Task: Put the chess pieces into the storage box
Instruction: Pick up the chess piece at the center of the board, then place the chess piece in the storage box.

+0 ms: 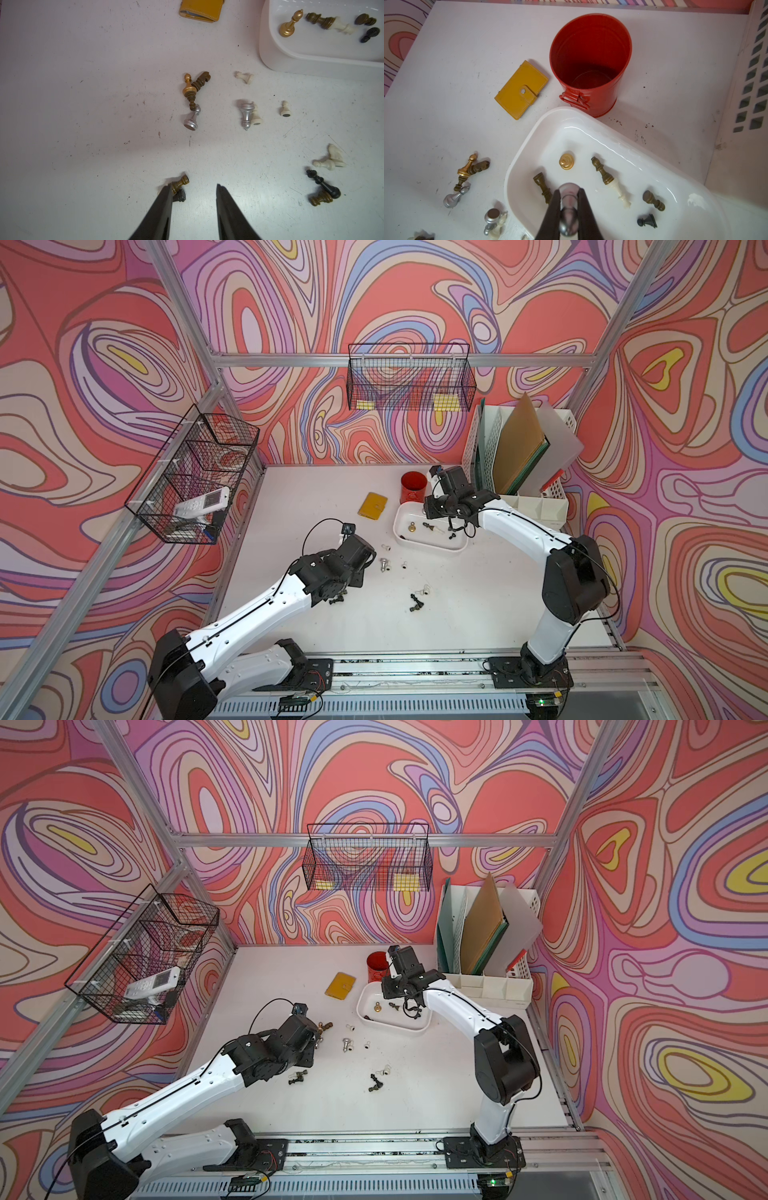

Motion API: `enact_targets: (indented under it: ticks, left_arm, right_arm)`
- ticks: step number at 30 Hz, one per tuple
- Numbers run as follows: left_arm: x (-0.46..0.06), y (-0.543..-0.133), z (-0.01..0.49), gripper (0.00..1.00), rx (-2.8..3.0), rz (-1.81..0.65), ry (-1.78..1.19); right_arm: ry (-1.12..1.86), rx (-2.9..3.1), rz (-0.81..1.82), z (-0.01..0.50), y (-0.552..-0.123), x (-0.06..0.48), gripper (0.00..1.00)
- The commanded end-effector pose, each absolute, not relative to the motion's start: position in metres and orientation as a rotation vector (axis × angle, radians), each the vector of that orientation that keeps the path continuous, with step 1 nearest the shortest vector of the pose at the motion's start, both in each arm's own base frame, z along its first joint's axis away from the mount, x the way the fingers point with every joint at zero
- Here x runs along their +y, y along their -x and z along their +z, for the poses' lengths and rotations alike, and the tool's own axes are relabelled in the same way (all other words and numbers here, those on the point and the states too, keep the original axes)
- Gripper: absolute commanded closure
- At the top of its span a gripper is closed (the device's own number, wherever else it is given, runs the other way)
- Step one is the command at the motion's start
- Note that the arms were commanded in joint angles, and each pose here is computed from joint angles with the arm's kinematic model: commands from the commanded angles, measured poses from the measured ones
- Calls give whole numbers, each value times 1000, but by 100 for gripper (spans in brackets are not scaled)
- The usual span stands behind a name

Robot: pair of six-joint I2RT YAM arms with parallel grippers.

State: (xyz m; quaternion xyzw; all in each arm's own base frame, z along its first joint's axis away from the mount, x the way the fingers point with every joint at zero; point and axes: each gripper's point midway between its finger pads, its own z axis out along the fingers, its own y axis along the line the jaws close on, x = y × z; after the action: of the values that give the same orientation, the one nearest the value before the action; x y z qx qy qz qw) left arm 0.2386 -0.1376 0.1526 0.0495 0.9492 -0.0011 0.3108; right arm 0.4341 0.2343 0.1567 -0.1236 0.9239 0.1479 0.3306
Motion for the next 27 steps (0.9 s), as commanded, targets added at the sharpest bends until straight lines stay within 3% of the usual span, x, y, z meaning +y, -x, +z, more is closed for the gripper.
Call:
enact_targets:
  ticks: [1, 15, 24, 27]
  left_arm:
    - [-141, -243, 163, 60, 2485, -22, -131]
    - [-129, -236, 161, 60, 2482, 7, -105]
    - [-124, -234, 163, 60, 2471, 19, -102]
    - [-124, -235, 161, 60, 2475, 26, -106]
  right_arm:
    - [360, 2422, 366, 138, -443, 237, 93]
    - [377, 2407, 367, 92, -487, 247, 89]
    - [392, 2434, 354, 69, -492, 250, 82]
    - [390, 2442, 365, 69, -491, 251, 73]
